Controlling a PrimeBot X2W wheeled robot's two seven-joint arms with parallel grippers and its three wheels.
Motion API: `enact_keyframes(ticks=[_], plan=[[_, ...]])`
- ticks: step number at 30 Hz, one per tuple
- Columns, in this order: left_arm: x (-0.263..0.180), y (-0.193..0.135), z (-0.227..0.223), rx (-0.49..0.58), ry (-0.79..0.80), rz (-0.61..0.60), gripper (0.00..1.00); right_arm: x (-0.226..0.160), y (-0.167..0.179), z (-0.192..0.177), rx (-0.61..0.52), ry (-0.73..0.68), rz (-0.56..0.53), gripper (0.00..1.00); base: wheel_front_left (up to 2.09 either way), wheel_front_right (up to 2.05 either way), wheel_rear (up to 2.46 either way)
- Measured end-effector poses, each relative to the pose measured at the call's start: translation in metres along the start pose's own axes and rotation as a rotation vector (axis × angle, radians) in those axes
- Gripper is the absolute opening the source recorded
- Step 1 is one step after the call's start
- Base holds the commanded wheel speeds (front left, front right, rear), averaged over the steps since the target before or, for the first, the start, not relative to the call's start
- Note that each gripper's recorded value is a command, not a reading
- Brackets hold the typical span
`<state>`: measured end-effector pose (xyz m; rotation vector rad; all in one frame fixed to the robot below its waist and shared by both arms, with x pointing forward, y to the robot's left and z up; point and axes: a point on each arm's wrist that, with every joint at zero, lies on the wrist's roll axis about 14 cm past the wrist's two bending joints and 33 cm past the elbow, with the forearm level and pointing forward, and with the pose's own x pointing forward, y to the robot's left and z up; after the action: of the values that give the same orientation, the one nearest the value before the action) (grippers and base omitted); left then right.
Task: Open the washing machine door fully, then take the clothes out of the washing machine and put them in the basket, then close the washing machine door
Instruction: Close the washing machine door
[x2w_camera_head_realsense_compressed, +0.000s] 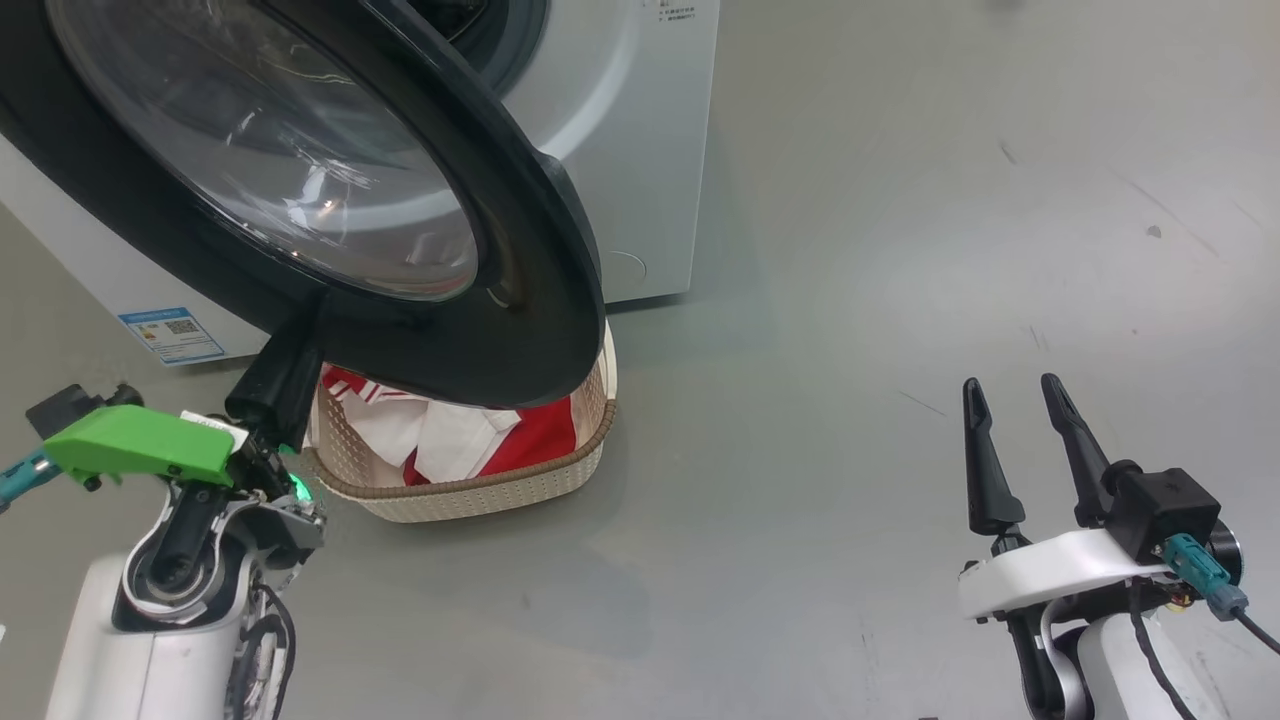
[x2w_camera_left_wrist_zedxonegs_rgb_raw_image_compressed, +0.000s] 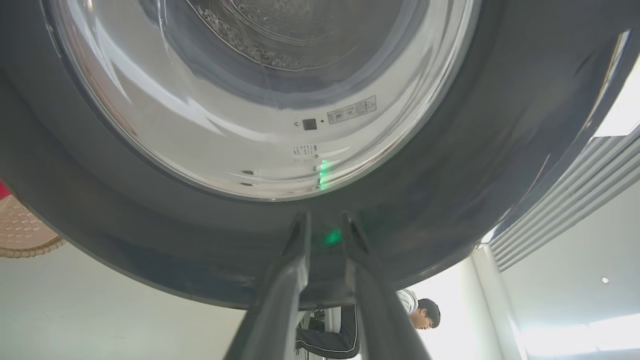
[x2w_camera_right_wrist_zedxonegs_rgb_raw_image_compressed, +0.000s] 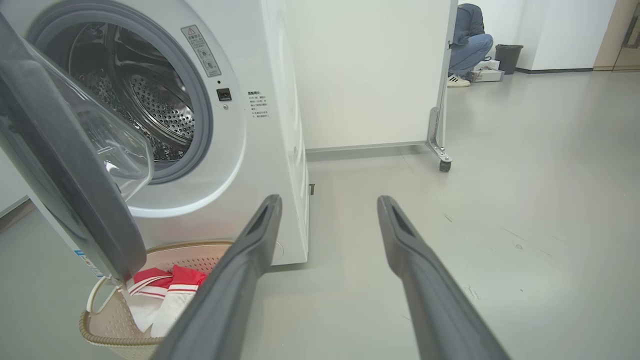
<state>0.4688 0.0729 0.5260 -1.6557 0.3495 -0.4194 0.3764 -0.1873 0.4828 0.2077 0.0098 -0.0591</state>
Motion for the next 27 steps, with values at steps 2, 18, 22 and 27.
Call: enact_keyframes(ticks=[2,18,22,27], plan=[[-0.007,-0.003,0.006,0.029,-0.032,-0.002,1.0,-0.002,0.0,0.0,-0.002,0.002,0.003,1.0,0.0,0.0,0.0],[-0.065,-0.042,0.058,0.851,-0.25,0.048,1.0,0.0,0.016,0.003,-0.006,-0.01,0.055,1.0,0.0,0.0,0.0],[-0.08,-0.035,0.058,1.046,-0.265,0.08,1.0,0.001,0.018,0.006,-0.009,-0.018,0.064,1.0,0.0,0.0,0.0],[-0.093,-0.027,0.053,1.247,-0.262,0.116,1.0,0.0,0.02,0.008,-0.01,-0.024,0.072,1.0,0.0,0.0,0.0]])
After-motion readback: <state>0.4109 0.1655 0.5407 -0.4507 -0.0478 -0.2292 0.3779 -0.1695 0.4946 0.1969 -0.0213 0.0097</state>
